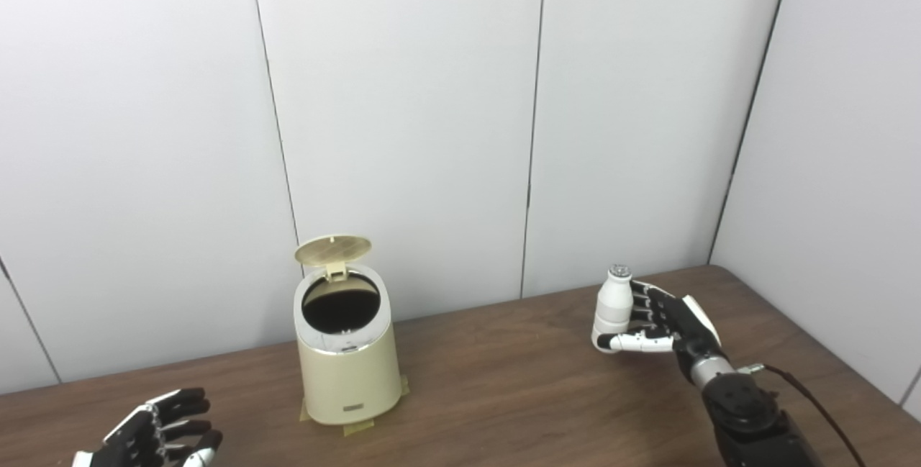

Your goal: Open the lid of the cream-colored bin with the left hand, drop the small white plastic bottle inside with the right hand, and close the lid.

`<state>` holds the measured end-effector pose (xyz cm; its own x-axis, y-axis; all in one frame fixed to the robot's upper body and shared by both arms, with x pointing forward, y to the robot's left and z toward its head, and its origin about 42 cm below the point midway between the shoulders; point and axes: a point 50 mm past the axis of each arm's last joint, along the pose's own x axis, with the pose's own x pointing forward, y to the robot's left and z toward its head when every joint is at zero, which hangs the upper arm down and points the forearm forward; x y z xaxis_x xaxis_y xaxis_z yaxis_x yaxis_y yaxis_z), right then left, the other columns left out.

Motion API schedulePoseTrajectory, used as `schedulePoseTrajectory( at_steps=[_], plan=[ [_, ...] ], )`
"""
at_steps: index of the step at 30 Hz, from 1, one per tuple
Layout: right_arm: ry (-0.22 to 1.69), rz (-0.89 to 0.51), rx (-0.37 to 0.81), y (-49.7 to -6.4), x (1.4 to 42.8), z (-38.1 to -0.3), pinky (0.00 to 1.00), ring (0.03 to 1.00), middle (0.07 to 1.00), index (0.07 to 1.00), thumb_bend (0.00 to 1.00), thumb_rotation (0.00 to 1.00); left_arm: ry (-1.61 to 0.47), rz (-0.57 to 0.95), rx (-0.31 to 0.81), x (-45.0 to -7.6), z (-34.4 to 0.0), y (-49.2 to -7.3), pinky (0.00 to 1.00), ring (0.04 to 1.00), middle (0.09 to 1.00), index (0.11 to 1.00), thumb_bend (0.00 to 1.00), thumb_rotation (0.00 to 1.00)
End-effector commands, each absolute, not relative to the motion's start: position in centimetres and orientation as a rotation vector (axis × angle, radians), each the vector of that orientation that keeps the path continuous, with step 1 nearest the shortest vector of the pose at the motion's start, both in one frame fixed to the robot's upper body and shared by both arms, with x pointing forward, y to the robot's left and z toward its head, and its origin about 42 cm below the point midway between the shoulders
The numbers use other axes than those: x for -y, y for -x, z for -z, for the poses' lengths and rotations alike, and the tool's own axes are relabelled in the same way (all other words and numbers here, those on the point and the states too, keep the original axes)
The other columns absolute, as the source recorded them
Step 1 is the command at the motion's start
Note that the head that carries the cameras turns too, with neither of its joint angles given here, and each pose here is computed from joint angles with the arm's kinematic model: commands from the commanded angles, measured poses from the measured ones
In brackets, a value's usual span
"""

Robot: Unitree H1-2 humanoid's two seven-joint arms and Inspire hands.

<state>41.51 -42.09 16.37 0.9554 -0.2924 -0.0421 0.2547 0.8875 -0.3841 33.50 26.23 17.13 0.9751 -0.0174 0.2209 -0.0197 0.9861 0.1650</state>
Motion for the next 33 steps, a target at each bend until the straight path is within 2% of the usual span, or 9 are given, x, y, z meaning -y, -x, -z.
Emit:
schedulePoseTrajectory(
  at_steps=[1, 5, 7, 8, 9, 11, 20, 25, 33],
  plan=[
    [0.407, 0.299, 0.021, -43.1, 42.1, -19.8, 0.60, 0.736, 0.784, 0.801, 0.80, 0.05, -0.175, 0.004, 0.308, -26.0, -19.1, -34.1, 0.51, 0.643, 0.696, 0.702, 0.48, 0.00],
    [0.382, 0.312, 0.050, -43.4, 41.7, -19.8, 0.62, 0.741, 0.786, 0.801, 0.79, 0.02, -0.169, 0.004, 0.304, -26.1, -19.0, -34.1, 0.51, 0.640, 0.691, 0.699, 0.50, 0.00],
    [0.387, 0.367, 0.087, -43.5, 41.4, -19.7, 0.50, 0.615, 0.707, 0.743, 0.76, 0.00, -0.167, 0.005, 0.304, -26.1, -19.0, -34.1, 0.51, 0.641, 0.693, 0.702, 0.49, 0.00],
    [0.400, 0.391, 0.102, -43.7, 41.4, -19.6, 0.44, 0.498, 0.601, 0.656, 0.63, 0.00, -0.166, 0.005, 0.304, -26.1, -19.0, -34.1, 0.51, 0.640, 0.692, 0.703, 0.49, 0.00],
    [0.409, 0.403, 0.114, -43.8, 41.4, -19.4, 0.39, 0.424, 0.533, 0.599, 0.56, 0.00, -0.167, 0.006, 0.304, -26.1, -19.0, -34.1, 0.51, 0.638, 0.691, 0.703, 0.49, 0.00],
    [0.410, 0.411, 0.126, -44.0, 41.5, -19.2, 0.35, 0.386, 0.498, 0.557, 0.52, 0.00, -0.166, 0.010, 0.306, -26.1, -19.0, -34.1, 0.51, 0.638, 0.692, 0.704, 0.48, 0.00],
    [0.423, 0.400, 0.136, -43.9, 40.8, -18.5, 0.33, 0.381, 0.485, 0.517, 0.52, 0.00, -0.179, 0.010, 0.299, -26.3, -18.7, -34.2, 0.52, 0.647, 0.700, 0.714, 0.50, 0.00],
    [0.448, 0.409, 0.156, -43.6, 40.5, -18.8, 0.34, 0.382, 0.475, 0.535, 0.51, 0.00, -0.174, 0.011, 0.293, -26.2, -18.6, -34.2, 0.52, 0.651, 0.706, 0.715, 0.50, 0.00],
    [0.473, 0.384, 0.331, -42.5, 37.0, -23.0, 0.32, 0.377, 0.471, 0.551, 0.51, 0.00, -0.191, 0.021, 0.305, -26.3, -18.2, -34.5, 0.51, 0.640, 0.709, 0.718, 0.50, 0.00]
  ],
)
